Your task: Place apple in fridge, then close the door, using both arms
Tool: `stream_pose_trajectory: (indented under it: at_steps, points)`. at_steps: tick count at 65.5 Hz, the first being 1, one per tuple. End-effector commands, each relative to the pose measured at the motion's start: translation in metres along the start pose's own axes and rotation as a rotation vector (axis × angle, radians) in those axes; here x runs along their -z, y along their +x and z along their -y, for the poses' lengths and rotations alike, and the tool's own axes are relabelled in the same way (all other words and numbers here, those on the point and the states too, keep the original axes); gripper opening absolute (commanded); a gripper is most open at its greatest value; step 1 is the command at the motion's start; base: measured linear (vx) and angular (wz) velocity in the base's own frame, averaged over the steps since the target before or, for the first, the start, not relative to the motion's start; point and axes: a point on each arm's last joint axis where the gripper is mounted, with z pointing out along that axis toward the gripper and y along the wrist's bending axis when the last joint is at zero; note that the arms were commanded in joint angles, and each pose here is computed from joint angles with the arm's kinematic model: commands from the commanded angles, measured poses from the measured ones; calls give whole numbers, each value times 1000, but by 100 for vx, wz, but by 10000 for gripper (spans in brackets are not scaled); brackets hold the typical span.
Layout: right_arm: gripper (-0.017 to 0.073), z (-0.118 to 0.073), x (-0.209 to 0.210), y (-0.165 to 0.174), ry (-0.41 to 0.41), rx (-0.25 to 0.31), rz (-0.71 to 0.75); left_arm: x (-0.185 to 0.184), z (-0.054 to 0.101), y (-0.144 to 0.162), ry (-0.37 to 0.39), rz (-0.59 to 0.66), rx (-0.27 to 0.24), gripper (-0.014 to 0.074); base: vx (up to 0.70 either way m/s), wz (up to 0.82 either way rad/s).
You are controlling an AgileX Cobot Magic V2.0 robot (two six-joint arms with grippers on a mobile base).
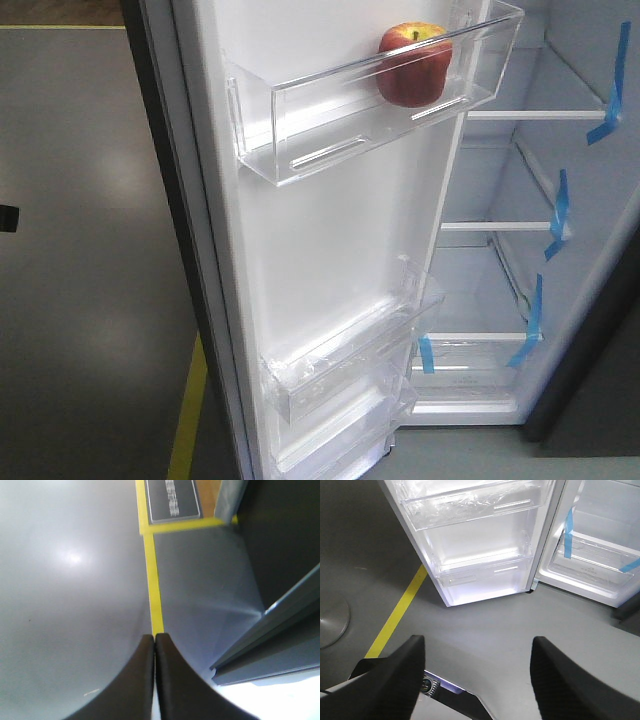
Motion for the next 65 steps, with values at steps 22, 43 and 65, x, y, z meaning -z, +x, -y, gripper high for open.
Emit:
stream_pose_trajectory:
  at_steps: [22, 43, 65]
  points:
    - [434, 0, 4, -9, 0, -2, 60, -22, 4, -47, 87, 78, 4, 337, 0, 0]
    - [434, 0, 4, -9, 0, -2, 60, -47, 14, -75, 231, 94, 13, 484, 0, 0]
    - [434, 0, 4, -9, 0, -2, 60, -69, 17, -88, 242, 95, -27, 153, 0, 0]
